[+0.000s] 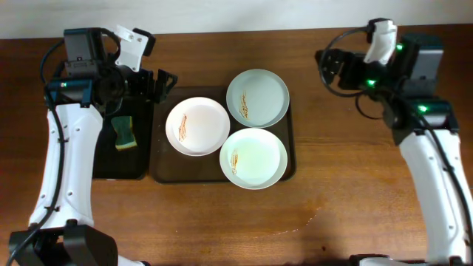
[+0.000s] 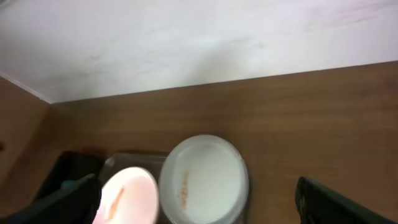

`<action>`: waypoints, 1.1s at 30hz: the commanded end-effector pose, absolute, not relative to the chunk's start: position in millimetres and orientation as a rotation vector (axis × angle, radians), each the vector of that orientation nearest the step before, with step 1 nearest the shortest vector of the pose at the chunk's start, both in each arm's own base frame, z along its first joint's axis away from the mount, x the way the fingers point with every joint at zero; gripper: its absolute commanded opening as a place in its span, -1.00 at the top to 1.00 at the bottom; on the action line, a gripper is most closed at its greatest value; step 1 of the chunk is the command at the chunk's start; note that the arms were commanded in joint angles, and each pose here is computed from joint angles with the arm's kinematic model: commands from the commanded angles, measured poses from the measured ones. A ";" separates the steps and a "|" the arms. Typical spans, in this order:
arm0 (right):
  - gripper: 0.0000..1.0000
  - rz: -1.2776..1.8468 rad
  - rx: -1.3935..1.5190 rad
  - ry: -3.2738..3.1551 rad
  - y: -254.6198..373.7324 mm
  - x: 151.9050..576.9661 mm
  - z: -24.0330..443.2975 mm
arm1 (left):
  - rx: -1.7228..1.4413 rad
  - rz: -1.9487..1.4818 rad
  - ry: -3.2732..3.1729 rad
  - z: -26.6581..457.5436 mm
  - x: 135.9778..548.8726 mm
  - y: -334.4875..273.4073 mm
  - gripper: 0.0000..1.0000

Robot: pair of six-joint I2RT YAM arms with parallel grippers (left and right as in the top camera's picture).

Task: Clean dirty plates on tray and stack at the side
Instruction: 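Reach the left gripper to the sponge and the right gripper to the front-left plate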

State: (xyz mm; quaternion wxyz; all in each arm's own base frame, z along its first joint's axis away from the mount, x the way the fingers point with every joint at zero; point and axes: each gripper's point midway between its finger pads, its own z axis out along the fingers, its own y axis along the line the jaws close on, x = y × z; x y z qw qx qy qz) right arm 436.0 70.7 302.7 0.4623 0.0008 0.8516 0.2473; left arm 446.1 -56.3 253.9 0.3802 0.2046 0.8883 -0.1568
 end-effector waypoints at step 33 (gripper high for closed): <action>0.12 0.271 -0.028 2.895 307.7 419.2 31.3 | -0.367 -0.123 2.640 135.8 460.4 89.4 -0.98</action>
